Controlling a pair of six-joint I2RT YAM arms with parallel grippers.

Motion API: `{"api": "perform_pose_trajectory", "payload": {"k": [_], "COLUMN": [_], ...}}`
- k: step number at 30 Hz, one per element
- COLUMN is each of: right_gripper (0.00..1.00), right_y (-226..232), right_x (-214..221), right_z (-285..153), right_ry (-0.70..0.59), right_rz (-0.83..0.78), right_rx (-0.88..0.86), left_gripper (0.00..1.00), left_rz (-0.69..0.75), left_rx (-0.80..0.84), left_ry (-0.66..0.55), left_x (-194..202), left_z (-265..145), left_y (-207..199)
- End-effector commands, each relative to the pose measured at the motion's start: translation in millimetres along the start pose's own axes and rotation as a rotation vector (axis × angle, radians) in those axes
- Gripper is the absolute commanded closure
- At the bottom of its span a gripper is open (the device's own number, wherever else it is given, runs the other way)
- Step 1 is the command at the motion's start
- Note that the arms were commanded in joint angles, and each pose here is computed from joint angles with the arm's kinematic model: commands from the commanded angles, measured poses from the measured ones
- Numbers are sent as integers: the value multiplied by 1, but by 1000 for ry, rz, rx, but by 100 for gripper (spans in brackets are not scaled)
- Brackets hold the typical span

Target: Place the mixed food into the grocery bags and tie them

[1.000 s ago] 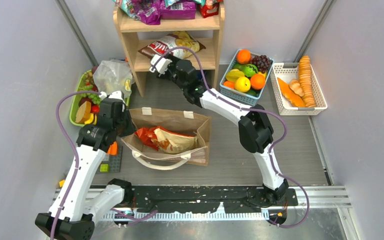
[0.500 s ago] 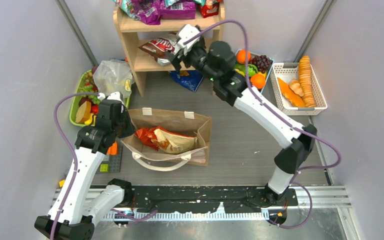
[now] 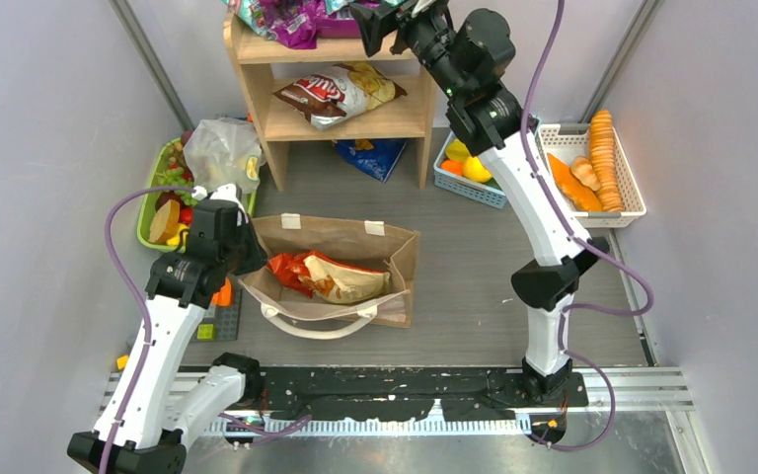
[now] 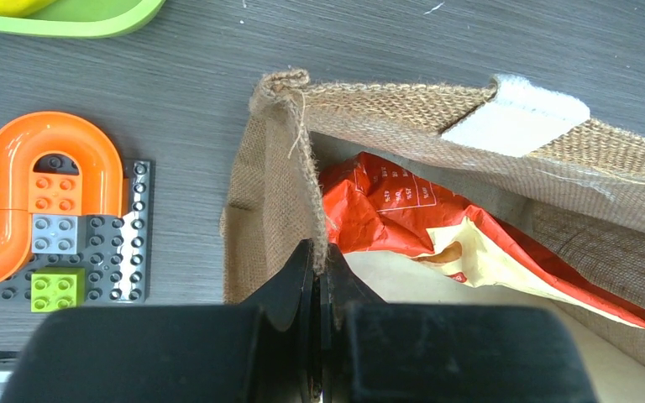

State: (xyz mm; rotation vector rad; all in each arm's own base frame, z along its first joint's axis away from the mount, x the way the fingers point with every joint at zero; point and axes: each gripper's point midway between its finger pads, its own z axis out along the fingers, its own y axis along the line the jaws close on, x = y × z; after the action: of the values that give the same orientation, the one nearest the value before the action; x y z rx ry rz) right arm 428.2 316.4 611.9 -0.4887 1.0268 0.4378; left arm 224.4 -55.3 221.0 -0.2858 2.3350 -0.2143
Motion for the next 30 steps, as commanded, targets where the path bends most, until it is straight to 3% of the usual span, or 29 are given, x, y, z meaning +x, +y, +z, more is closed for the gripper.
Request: {"api": "perform_pose_trajectory", "payload": {"k": [1, 11, 17, 21, 22, 24, 25, 27, 30], "right_gripper": [10, 12, 15, 22, 26, 46, 68, 81, 87], "right_y": [-11, -39, -60, -66, -65, -64, -64, -61, -49], "right_x": [2, 44, 58, 61, 61, 61, 59, 54, 38], "right_z": [17, 51, 54, 54, 54, 55, 55, 55, 51], "right_ry": [-89, -204, -227, -241, -246, -258, -268, -277, -282], "right_rz": [211, 256, 173, 116, 113, 110, 112, 113, 104], "right_rx": [4, 143, 245, 266, 266, 260, 258, 242, 194], "left_gripper": [100, 100, 100, 100, 100, 100, 100, 100, 100], "left_rz": [-10, -8, 0, 1, 1, 1, 3, 4, 19], "left_rx": [42, 32, 24, 19, 20, 21, 21, 18, 0], "left_ry": [-4, 5, 7, 7, 7, 11, 13, 13, 2], "left_x": [0, 2, -1, -3, -4, -4, -4, -5, -8], "left_z": [-1, 4, 7, 9, 10, 12, 12, 12, 9], "left_y": [-7, -6, -6, -6, -7, -8, -8, -8, -4]}}
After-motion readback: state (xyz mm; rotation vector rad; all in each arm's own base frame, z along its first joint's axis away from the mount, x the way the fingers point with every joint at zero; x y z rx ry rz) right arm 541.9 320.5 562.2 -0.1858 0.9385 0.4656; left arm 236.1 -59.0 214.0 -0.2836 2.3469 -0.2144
